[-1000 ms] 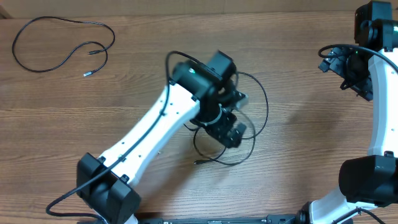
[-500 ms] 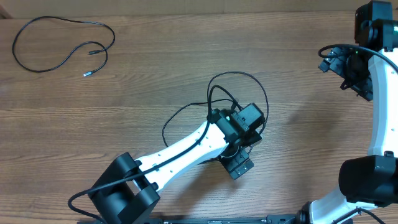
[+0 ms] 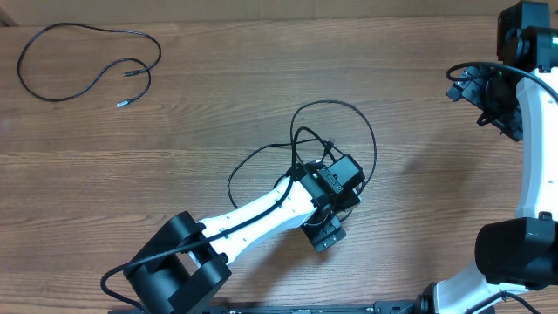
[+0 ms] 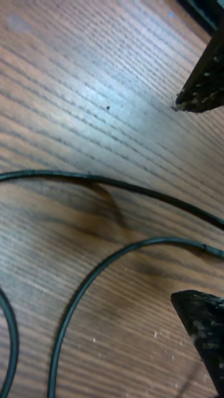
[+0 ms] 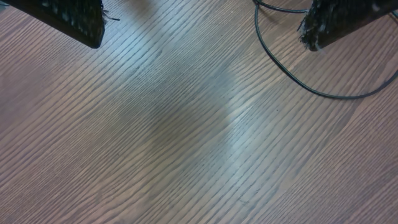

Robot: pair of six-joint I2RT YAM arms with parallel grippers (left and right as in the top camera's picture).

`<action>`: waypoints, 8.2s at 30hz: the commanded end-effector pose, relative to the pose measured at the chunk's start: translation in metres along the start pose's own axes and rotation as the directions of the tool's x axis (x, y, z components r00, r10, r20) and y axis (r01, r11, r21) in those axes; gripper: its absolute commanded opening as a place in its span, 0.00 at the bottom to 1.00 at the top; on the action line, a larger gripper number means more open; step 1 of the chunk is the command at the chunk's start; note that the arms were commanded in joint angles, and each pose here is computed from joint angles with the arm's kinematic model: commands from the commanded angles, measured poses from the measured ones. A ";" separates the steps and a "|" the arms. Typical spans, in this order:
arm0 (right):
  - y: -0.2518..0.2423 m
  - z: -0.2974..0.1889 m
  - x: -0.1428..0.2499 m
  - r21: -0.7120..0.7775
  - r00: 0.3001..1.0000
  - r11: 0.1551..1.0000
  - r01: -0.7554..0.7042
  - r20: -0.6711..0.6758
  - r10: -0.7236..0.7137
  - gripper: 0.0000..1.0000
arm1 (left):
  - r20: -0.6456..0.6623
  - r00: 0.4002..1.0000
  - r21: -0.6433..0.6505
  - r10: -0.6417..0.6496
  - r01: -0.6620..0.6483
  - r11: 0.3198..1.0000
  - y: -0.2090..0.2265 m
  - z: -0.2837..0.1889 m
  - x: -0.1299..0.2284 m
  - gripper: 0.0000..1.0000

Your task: Untangle cables

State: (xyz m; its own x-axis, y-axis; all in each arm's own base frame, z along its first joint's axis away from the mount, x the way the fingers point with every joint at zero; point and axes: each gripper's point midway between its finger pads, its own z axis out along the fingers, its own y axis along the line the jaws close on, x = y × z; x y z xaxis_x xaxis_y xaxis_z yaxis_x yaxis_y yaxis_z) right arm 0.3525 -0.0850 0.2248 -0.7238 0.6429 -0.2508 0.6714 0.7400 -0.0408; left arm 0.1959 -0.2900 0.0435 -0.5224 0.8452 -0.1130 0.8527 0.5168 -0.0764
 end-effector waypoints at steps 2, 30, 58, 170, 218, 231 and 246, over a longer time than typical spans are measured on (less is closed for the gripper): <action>-0.004 -0.004 -0.002 0.008 1.000 1.000 0.000 0.020 0.000 1.00 | -0.024 0.999 0.041 0.028 -0.027 0.999 -0.008 0.008 0.008 0.90; -0.004 -0.004 -0.002 0.008 1.000 1.000 0.000 0.020 0.000 1.00 | -0.086 0.996 0.093 0.026 -0.018 0.996 -0.014 0.028 0.018 0.60; -0.004 -0.004 -0.002 0.008 1.000 1.000 0.000 0.020 0.000 1.00 | 0.310 0.873 0.156 -0.377 0.344 0.926 0.015 -0.197 -0.107 0.04; -0.004 -0.004 -0.002 0.008 1.000 1.000 0.000 0.020 0.000 1.00 | 0.580 -0.546 -0.249 -0.604 0.587 -0.771 0.436 -0.244 0.430 0.04; -0.004 -0.004 -0.002 0.008 1.000 1.000 0.000 0.020 0.000 1.00 | 0.051 -0.407 -0.524 -0.912 0.766 -0.371 0.390 -0.097 0.387 0.84; -0.004 -0.004 -0.002 0.008 1.000 1.000 0.000 0.020 0.000 1.00 | -0.117 -0.686 -0.170 -0.718 0.726 -0.666 0.382 -0.087 0.389 1.00; -0.004 -0.004 -0.002 0.008 1.000 1.000 0.000 0.020 0.000 1.00 | -0.217 -0.548 0.089 -0.808 0.813 -0.575 0.390 -0.081 0.384 1.00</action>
State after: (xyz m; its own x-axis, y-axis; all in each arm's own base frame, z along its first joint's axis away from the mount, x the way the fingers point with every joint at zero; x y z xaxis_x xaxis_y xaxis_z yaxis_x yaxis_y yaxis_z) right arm 0.3524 -0.0850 0.2248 -0.7241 0.6426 -0.2504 0.6711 0.7402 -0.0411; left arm 0.3213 0.2606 0.0539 -0.3404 -0.8853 0.3168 -0.9399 0.3302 -0.0870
